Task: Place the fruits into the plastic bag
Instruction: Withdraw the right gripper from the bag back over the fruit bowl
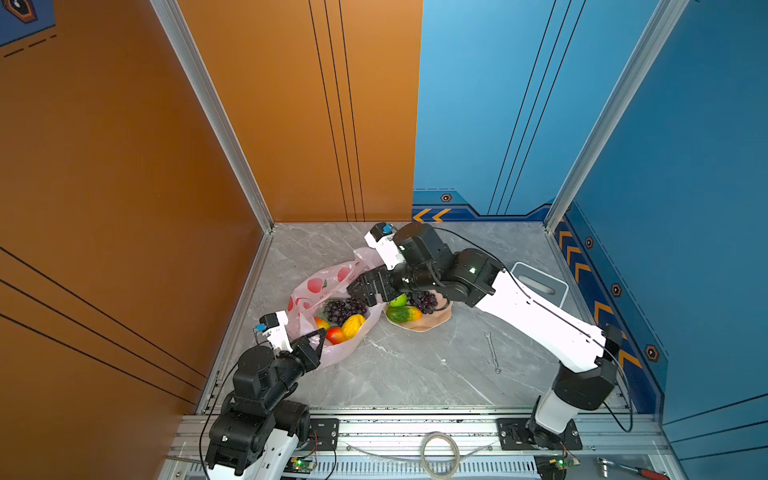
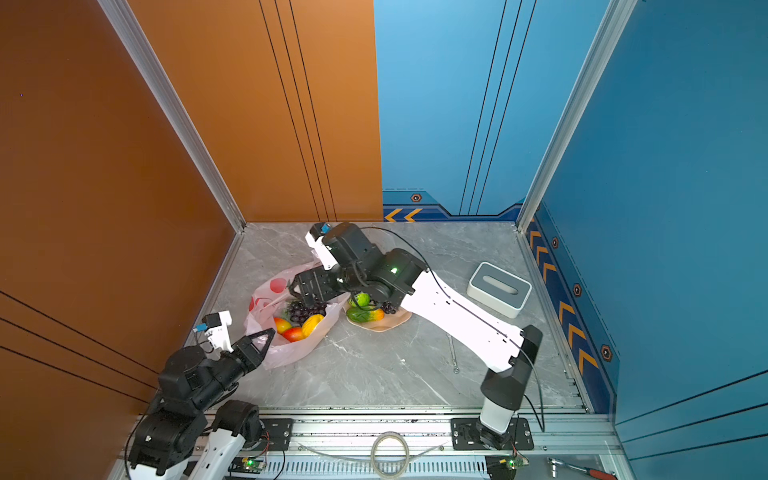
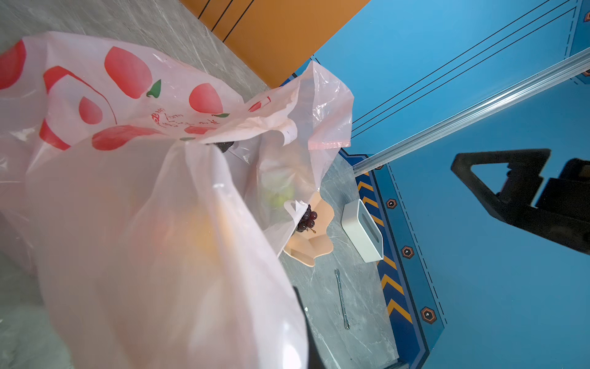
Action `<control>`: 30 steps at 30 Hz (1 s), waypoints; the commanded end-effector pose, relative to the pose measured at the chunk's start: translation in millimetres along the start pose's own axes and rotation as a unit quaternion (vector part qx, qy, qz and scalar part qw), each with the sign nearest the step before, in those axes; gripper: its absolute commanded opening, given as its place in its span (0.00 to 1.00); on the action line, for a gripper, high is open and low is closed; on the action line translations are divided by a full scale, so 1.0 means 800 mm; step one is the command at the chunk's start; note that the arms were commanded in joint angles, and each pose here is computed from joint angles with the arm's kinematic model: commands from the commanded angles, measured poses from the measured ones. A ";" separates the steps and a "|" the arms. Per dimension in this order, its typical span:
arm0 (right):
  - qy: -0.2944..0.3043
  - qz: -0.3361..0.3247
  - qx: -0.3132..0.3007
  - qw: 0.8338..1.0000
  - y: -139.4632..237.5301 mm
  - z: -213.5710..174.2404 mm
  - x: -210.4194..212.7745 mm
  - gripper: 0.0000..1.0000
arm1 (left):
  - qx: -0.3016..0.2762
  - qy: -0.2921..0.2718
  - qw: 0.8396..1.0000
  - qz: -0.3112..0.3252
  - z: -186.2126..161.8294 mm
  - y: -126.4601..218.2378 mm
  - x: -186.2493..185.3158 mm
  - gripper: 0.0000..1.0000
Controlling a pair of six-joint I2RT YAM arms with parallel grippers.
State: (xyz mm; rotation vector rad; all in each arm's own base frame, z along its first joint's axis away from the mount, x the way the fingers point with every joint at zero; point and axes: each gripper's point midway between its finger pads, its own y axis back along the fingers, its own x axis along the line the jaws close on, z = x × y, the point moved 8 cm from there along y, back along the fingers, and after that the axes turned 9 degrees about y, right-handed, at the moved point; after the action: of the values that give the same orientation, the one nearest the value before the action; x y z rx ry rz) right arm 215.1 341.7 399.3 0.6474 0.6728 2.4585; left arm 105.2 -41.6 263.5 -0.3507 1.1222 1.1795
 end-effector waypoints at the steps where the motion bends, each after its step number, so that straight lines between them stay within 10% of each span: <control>1: -0.016 -0.048 -0.013 0.999 0.025 -0.011 -0.031 1.00 | 0.002 0.000 1.000 -0.009 -0.001 0.001 -0.001 0.00; 13: -0.145 -0.182 0.015 0.972 0.066 -0.098 -0.164 1.00 | 0.003 0.000 1.000 -0.006 0.000 0.000 -0.002 0.00; 30: -0.160 -0.204 0.143 0.955 -0.031 -0.141 -0.232 1.00 | 0.002 -0.003 1.000 -0.003 0.001 0.003 -0.003 0.00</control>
State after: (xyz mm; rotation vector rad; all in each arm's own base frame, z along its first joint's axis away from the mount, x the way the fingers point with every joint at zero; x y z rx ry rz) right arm 293.7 213.0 240.9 0.9086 0.9213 1.8187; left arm 105.1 -41.6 263.4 -0.3497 1.1227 1.1799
